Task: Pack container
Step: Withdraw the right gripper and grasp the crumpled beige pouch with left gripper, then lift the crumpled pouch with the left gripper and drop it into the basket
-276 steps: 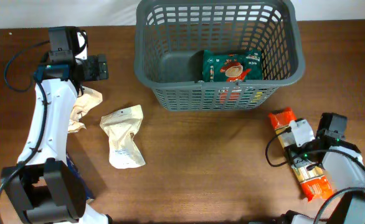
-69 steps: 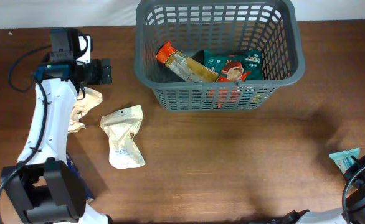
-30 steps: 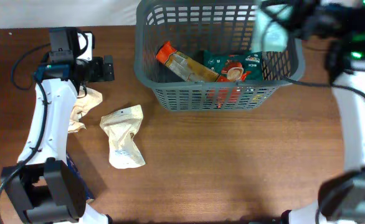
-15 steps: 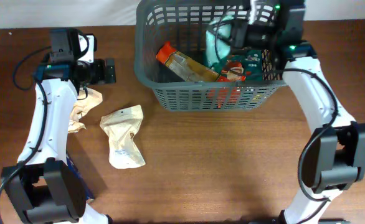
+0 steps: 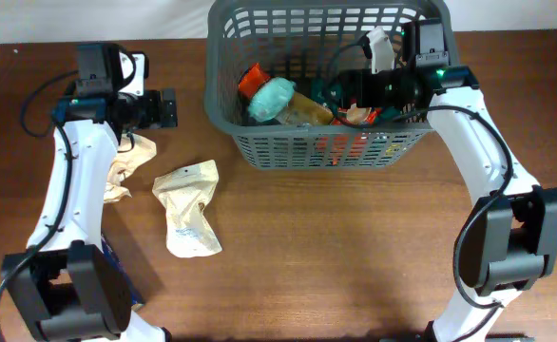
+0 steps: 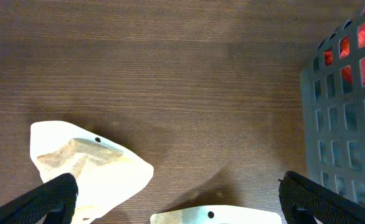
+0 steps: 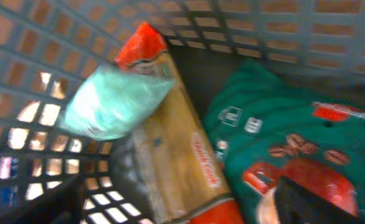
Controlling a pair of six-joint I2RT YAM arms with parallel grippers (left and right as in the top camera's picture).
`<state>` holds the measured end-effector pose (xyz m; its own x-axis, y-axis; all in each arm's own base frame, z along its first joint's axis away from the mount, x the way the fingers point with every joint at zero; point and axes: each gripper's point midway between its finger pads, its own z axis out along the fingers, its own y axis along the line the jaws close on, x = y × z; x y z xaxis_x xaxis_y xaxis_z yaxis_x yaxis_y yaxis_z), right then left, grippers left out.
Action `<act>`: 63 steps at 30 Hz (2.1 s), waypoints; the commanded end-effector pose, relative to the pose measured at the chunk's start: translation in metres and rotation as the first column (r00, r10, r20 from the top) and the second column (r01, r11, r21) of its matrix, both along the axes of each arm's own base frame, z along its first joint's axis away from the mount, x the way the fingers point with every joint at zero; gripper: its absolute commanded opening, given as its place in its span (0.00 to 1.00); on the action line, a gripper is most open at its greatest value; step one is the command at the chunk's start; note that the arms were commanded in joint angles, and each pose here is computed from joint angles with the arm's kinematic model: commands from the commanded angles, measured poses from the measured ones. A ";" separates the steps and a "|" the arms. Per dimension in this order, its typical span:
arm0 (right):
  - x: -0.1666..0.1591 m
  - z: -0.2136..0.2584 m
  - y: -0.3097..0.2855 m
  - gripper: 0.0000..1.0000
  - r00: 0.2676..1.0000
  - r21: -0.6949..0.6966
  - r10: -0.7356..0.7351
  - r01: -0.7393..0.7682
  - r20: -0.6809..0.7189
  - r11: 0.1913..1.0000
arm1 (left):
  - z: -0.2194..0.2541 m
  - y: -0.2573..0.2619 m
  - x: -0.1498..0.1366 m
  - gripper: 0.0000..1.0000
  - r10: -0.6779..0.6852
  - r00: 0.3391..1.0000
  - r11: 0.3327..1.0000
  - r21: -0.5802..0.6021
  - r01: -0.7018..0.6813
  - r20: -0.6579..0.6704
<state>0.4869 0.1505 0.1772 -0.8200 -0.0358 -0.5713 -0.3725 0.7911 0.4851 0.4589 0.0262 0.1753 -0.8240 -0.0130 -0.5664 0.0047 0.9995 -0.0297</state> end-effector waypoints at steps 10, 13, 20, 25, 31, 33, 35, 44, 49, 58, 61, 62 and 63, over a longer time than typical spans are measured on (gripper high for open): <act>-0.018 0.233 -0.008 0.99 0.893 -0.046 0.111 -0.101 0.436 0.994 | -0.006 0.035 -0.002 0.99 0.088 0.996 0.983 0.163 -0.084 -0.022; -0.036 0.281 -0.040 0.99 0.836 -0.164 0.084 0.007 0.543 0.986 | -0.005 0.047 -0.003 0.99 0.119 0.993 0.978 0.173 -0.115 -0.015; -0.096 0.298 -0.185 0.99 0.799 -0.363 -0.326 0.539 0.505 0.760 | -0.007 0.097 -0.016 0.99 0.255 0.967 0.963 0.097 -0.252 -0.023; -0.136 0.309 -0.232 0.99 0.716 -0.332 -0.487 0.678 0.500 0.656 | -0.029 0.106 -0.051 1.00 0.325 0.929 0.941 -0.041 -0.337 -0.179; -0.148 0.323 -0.248 0.99 0.670 -0.290 -0.517 0.719 0.532 0.632 | -0.040 0.103 -0.073 1.00 0.214 0.937 0.975 0.002 -0.222 -0.275; -0.146 0.318 -0.250 0.99 0.676 -0.298 -0.522 0.716 0.520 0.631 | -0.045 0.104 -0.070 0.99 0.167 0.947 0.986 0.021 -0.168 -0.276; -0.145 0.314 -0.250 0.99 0.685 -0.307 -0.525 0.711 0.505 0.632 | -0.055 0.106 -0.066 1.00 0.120 0.951 0.993 0.037 -0.114 -0.285; -0.141 0.308 -0.244 0.99 0.711 -0.301 -0.514 0.684 0.480 0.665 | -0.134 0.112 -0.049 1.00 -0.076 0.920 0.993 0.058 0.106 -0.383; -0.141 0.309 -0.239 0.99 0.720 -0.290 -0.504 0.670 0.477 0.684 | -0.160 0.109 -0.051 0.98 -0.114 0.898 0.990 0.031 0.141 -0.425; -0.145 0.312 -0.238 0.99 0.716 -0.284 -0.502 0.672 0.485 0.684 | -0.191 0.111 -0.047 0.02 -0.111 0.887 0.991 0.018 0.133 -0.448; -0.144 0.313 -0.234 0.99 0.722 -0.274 -0.494 0.661 0.485 0.698 | -0.185 0.114 -0.041 0.02 -0.083 0.901 0.994 0.030 0.105 -0.427; -0.144 0.313 -0.234 0.99 0.722 -0.274 -0.493 0.661 0.485 0.698 | -0.179 0.117 -0.037 0.02 -0.057 0.907 0.996 0.043 0.082 -0.418; -0.144 0.313 -0.234 0.99 0.722 -0.274 -0.493 0.661 0.485 0.698 | -0.170 0.121 -0.031 0.02 -0.025 0.915 0.997 0.055 0.051 -0.403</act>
<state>0.3498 -0.0884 0.4816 -0.5244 0.0797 -0.8478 0.1658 0.9861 -0.0099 0.4203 0.1428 0.0082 -0.9769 0.1027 -0.1875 0.0992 0.9947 0.0284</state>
